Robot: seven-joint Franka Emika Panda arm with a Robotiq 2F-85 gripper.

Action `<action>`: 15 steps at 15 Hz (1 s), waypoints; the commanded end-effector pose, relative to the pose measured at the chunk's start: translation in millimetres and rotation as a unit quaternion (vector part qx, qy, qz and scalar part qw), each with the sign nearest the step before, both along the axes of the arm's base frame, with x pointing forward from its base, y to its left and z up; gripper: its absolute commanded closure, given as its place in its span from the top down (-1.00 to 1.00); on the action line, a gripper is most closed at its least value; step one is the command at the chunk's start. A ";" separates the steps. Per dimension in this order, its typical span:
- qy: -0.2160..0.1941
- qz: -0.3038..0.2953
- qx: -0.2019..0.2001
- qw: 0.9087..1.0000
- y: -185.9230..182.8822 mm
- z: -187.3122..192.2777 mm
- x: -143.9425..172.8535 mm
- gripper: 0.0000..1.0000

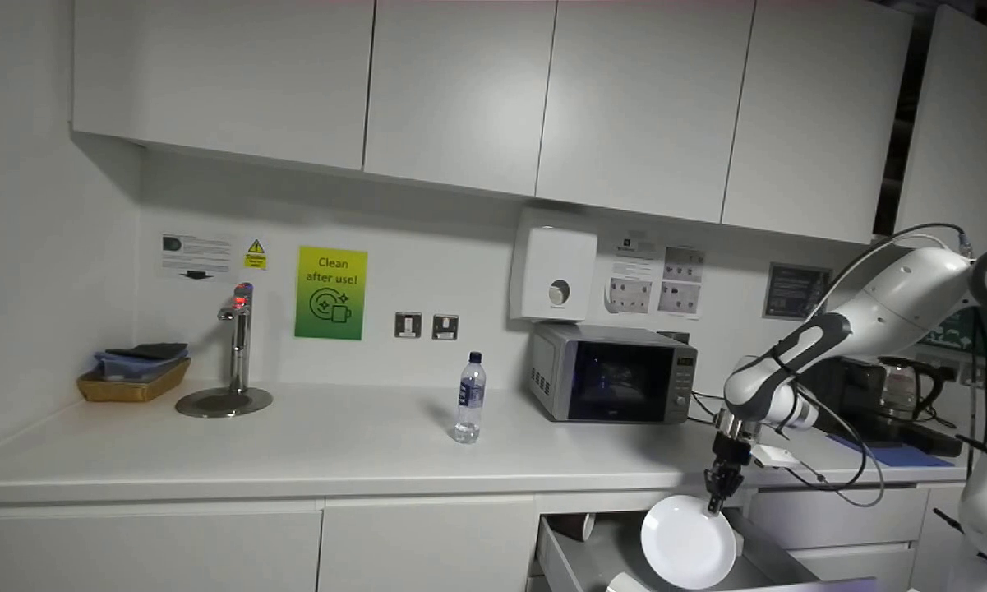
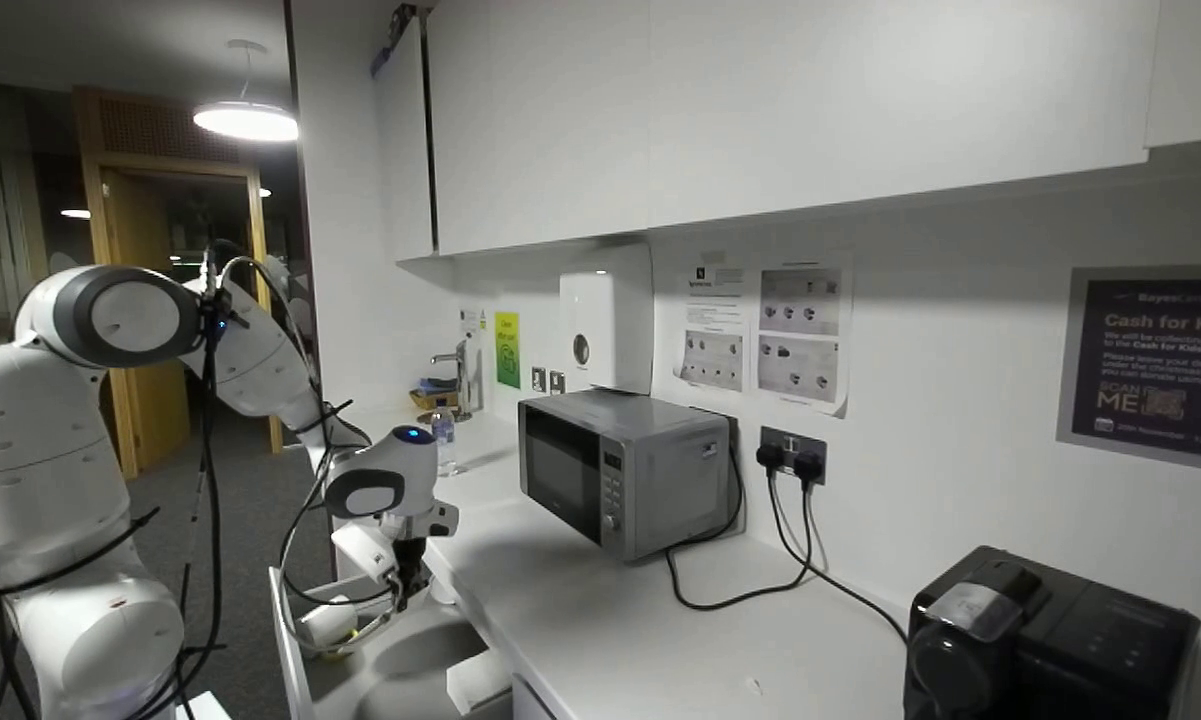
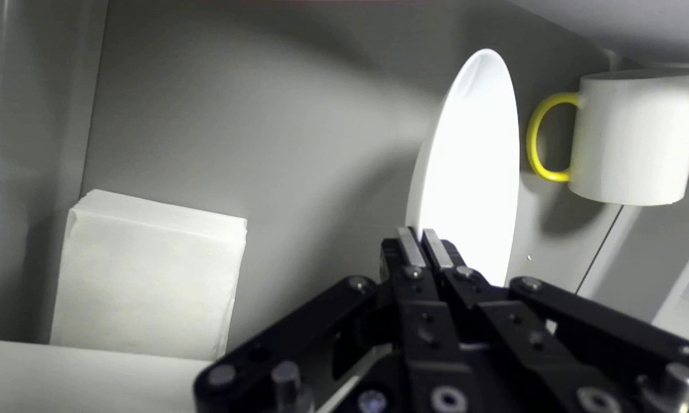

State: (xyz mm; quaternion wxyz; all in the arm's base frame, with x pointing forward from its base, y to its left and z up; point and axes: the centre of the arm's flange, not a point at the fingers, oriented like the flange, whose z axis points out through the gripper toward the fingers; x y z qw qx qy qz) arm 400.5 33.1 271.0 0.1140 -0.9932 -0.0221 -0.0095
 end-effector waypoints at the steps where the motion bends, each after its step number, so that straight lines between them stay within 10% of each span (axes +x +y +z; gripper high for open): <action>1: -0.015 -0.008 -0.014 1.000 -1.0 34.3 -11.0 -0.98; 15: -0.020 -0.016 -0.017 1.000 -4.1 72.4 -15.9 -0.98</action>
